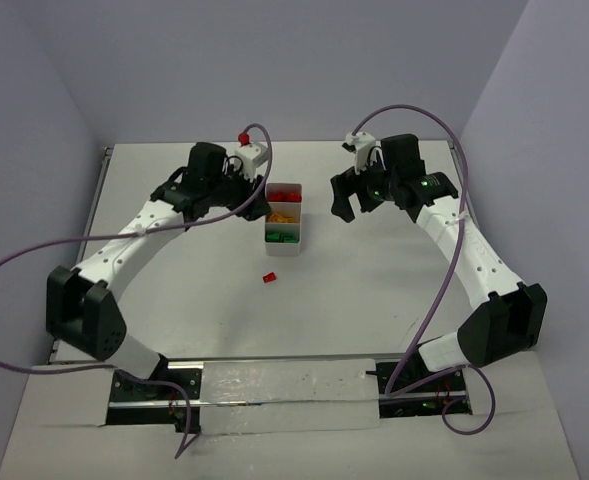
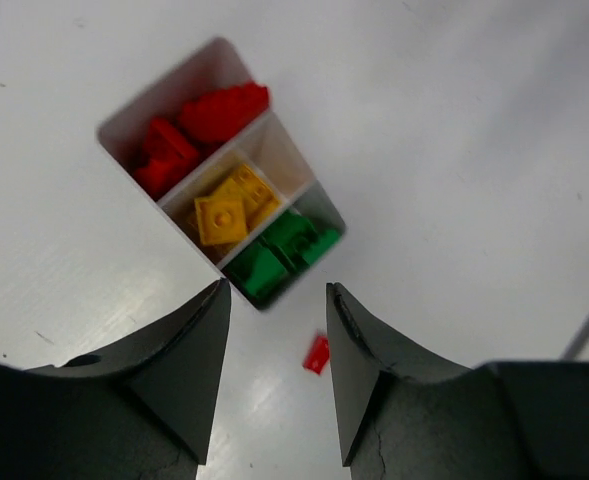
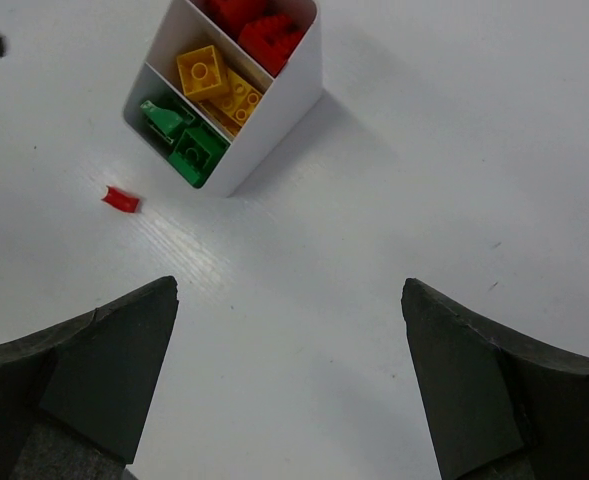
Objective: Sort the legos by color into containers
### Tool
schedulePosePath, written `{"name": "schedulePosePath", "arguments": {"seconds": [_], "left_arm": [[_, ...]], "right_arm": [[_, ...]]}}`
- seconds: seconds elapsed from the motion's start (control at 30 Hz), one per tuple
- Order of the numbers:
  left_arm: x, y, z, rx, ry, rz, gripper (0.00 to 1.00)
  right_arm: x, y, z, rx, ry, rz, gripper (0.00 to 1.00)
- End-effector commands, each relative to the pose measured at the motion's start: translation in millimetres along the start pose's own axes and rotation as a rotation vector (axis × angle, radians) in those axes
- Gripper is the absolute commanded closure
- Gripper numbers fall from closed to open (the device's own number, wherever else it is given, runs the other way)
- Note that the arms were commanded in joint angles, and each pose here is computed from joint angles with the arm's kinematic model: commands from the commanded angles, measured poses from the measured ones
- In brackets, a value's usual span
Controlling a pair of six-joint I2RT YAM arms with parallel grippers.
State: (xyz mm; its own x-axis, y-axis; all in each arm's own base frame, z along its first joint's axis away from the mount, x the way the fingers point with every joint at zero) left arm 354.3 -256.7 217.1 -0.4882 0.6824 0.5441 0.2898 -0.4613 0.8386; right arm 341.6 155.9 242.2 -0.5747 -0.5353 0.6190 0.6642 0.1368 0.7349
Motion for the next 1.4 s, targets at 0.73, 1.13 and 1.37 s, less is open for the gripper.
{"name": "schedulePosePath", "arguments": {"seconds": [0.73, 1.13, 1.37], "left_arm": [[-49.2, -144.5, -81.3, -0.231, -0.17, 0.418, 0.42], [-71.4, -156.1, -87.1, -0.287, -0.189, 0.459, 0.43], [-75.9, -159.4, -87.9, -0.318, -0.186, 0.468, 0.51]], "right_arm": [[14.0, 15.9, -18.1, -0.034, -0.05, -0.057, 0.0], [11.5, 8.4, -21.7, -0.037, -0.05, -0.043, 0.0], [10.8, 8.4, -22.3, -0.036, -0.049, -0.042, 0.0]]}}
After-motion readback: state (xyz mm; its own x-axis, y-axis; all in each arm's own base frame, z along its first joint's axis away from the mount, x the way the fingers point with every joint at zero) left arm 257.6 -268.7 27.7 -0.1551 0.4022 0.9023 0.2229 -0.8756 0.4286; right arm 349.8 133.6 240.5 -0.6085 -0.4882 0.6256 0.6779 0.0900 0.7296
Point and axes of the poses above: each gripper's point midway between its finger pads, its own x axis back along the fingers, its own z axis along the line the jaws close on, y = z × x, the point moved 1 cm from there along x, back along the fingers, and after that the axes turned 15 degrees about -x, right-handed, at the moved point
